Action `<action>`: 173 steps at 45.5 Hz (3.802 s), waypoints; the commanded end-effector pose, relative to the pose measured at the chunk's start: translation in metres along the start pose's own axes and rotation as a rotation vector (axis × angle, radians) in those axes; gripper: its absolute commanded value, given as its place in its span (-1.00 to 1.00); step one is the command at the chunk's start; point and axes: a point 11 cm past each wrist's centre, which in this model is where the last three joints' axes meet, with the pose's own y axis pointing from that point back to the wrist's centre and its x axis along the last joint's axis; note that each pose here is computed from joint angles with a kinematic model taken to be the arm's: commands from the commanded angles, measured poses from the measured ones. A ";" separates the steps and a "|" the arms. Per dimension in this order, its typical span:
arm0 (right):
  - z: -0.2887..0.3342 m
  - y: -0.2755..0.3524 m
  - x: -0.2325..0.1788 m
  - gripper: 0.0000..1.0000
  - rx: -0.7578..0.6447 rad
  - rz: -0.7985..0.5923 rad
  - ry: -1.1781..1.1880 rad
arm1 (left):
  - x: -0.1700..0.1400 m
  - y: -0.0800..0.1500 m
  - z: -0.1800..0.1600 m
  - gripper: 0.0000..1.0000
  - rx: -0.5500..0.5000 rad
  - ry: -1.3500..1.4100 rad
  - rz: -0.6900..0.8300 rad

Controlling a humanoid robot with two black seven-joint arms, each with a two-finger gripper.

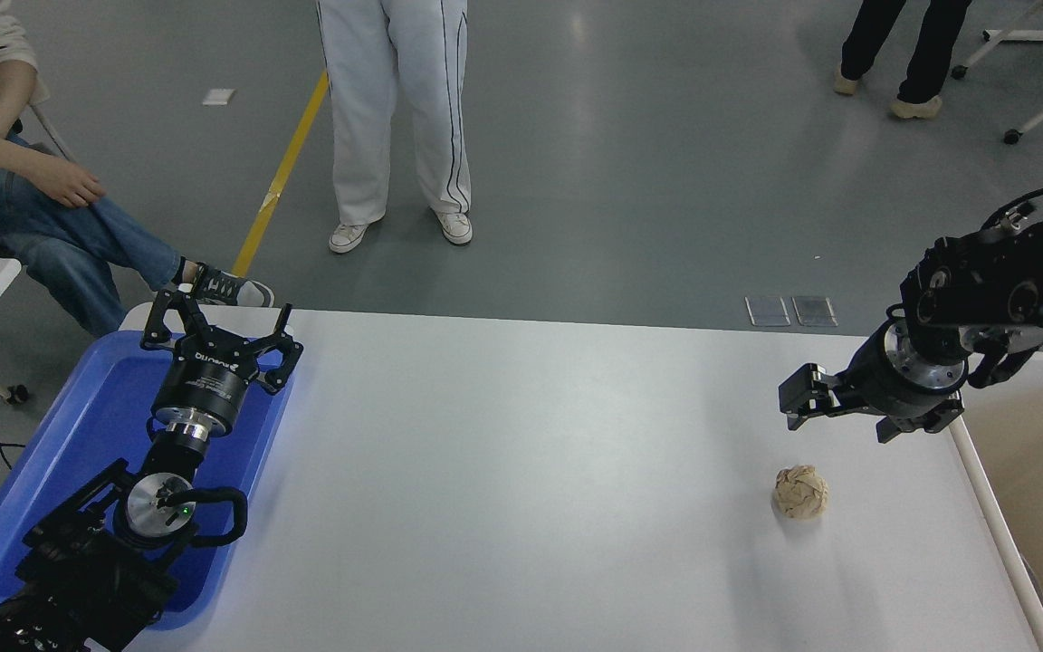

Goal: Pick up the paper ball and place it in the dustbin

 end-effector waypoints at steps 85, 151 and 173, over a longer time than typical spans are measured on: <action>0.008 -0.117 -0.024 1.00 0.001 0.117 -0.003 | 0.000 0.000 0.000 1.00 -0.001 0.000 0.000; 0.004 -0.131 -0.045 -0.09 0.029 0.106 -0.043 | 0.000 0.000 0.000 1.00 -0.001 0.000 0.000; 0.014 -0.090 -0.031 -1.00 0.054 0.046 -0.132 | 0.000 0.000 0.000 1.00 -0.001 0.000 0.000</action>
